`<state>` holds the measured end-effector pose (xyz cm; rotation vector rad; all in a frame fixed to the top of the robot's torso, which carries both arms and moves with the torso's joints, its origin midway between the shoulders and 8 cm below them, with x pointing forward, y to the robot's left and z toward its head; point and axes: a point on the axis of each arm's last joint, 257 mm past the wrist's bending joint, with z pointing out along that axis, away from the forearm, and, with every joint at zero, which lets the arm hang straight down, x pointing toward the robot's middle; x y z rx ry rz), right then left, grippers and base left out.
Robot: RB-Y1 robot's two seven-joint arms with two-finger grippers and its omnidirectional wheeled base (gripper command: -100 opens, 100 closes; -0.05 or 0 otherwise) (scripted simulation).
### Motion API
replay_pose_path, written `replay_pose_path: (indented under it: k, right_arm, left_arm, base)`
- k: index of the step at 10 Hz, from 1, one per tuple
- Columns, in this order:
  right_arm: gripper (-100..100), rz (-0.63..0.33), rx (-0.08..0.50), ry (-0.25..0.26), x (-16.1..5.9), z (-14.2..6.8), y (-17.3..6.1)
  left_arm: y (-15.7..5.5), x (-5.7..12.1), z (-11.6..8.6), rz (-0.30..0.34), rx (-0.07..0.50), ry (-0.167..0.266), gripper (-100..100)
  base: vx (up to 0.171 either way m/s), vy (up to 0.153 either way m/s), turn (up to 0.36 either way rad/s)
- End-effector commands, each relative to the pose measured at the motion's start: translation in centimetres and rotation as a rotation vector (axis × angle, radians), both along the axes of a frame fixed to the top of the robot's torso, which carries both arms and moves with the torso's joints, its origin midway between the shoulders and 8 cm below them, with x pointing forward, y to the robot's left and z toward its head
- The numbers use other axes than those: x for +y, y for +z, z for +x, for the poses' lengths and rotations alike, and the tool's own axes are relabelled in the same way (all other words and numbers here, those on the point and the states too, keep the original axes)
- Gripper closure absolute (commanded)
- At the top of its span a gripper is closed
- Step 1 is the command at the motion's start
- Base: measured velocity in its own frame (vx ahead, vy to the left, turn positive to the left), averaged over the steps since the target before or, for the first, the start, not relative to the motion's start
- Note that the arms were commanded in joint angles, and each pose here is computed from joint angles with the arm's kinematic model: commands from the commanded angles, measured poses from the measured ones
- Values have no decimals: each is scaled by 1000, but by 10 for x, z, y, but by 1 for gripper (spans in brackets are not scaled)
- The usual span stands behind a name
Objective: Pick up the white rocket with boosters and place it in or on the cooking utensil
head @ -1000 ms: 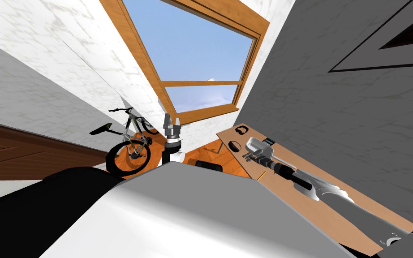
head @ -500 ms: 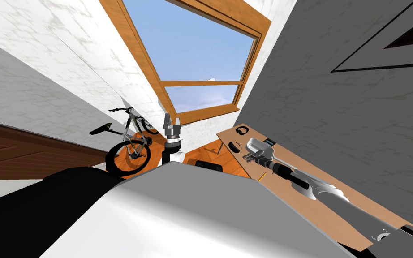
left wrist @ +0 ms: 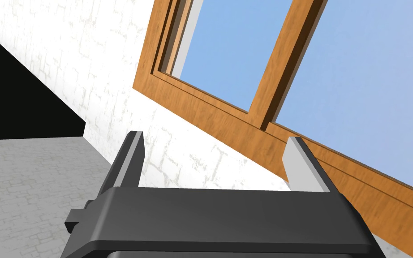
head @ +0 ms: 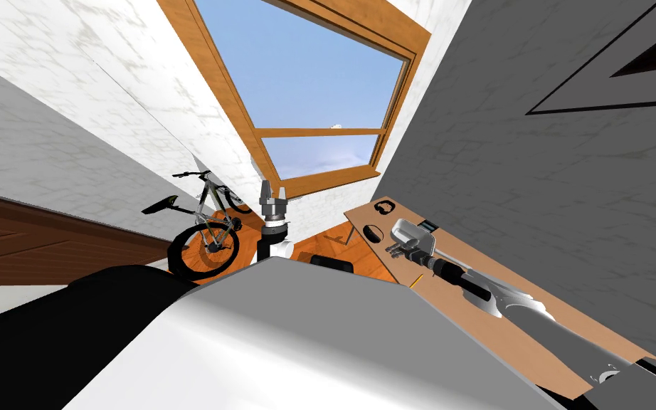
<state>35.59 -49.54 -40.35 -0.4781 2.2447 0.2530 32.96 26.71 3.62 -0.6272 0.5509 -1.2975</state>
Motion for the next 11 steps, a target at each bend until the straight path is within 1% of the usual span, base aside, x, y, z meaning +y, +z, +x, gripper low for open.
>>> replay_pose_path:
  k: [1, 2, 4, 7, 9, 10, 11]
  right_arm:
    - [100, -23, -7, -3, -14, 0, 11]
    - [100, -33, -8, -5, -21, -1, 14]
    - [100, -87, -7, -14, -53, -7, 33]
    - [100, -130, -4, -17, -76, -12, 49]
    - [100, -157, -4, -16, -89, -14, 59]
    - [100, -157, -4, -16, -89, -14, 59]
    - [100, -182, -5, -13, -99, -14, 70]
  left_arm:
    - [0, 0, 0, 0, 0, 0, 0]
    - [0, 0, 0, 0, 0, 0, 0]
    - [0, 0, 0, 0, 0, 0, 0]
    - [0, 0, 0, 0, 0, 0, 0]
    - [0, 0, 0, 0, 0, 0, 0]
    - [0, 0, 0, 0, 0, 0, 0]
    - [0, 0, 0, 0, 0, 0, 0]
  base:
    - [-64, 6, -93]
    - [-105, 5, -104]
    - [-130, -10, -153]
    - [-91, -38, -74]
    - [-50, -30, -55]
    - [-22, -18, -20]
    - [-16, -24, -40]
